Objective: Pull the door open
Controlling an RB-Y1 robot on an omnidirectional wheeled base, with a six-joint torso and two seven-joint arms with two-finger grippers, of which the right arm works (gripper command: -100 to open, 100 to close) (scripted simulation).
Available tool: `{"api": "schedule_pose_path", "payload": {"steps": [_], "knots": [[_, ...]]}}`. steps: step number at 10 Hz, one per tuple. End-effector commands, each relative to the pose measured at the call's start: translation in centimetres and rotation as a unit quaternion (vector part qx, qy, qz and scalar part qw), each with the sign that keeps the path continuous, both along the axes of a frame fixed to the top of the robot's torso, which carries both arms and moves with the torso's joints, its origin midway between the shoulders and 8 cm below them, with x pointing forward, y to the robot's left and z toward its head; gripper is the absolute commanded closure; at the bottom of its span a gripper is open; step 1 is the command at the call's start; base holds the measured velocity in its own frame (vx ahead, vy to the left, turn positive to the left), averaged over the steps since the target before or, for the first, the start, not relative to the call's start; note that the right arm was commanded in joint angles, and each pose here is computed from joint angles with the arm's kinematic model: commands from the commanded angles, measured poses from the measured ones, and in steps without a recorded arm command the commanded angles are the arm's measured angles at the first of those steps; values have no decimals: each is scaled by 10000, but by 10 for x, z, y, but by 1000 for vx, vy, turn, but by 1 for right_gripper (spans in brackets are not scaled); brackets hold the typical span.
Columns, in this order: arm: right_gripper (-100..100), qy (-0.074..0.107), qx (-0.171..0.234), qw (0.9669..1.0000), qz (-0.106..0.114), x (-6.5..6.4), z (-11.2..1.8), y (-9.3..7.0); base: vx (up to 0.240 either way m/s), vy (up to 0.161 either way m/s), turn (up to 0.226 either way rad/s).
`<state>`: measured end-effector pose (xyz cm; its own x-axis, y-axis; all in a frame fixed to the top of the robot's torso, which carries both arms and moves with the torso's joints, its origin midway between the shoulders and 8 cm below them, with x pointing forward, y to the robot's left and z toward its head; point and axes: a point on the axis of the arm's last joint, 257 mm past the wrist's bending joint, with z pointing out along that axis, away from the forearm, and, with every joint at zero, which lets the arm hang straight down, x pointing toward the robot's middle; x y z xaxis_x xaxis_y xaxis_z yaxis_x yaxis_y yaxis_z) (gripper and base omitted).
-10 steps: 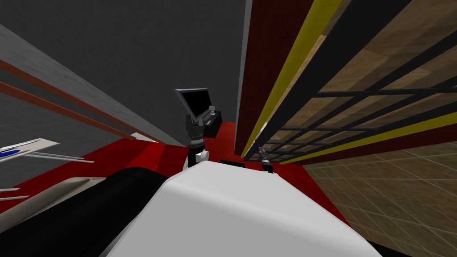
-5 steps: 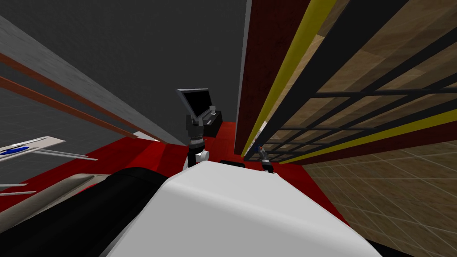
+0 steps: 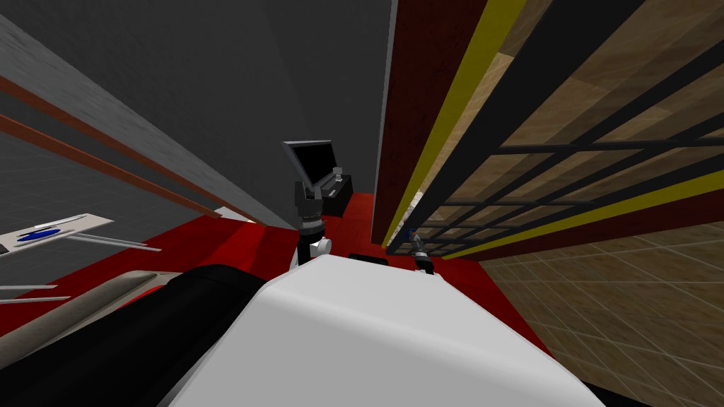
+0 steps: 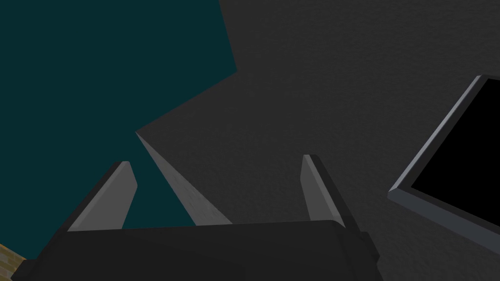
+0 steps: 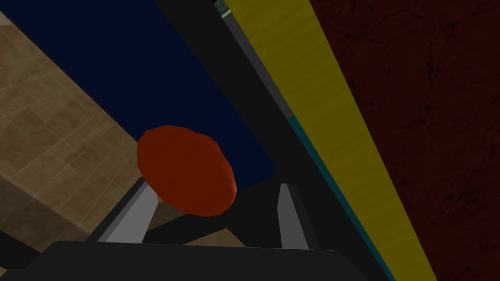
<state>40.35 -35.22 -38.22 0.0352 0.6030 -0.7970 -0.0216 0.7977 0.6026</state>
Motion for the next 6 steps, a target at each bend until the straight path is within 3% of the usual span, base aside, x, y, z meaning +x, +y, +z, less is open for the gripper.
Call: {"api": "schedule_pose_path", "payload": {"steps": [1, 6], "knots": [[100, 102, 150, 9998, 110, -4, -12, 19, -12, -15, -14], [100, 86, 839, 9964, 125, -1, -11, 19, -32, -12, 23]]}}
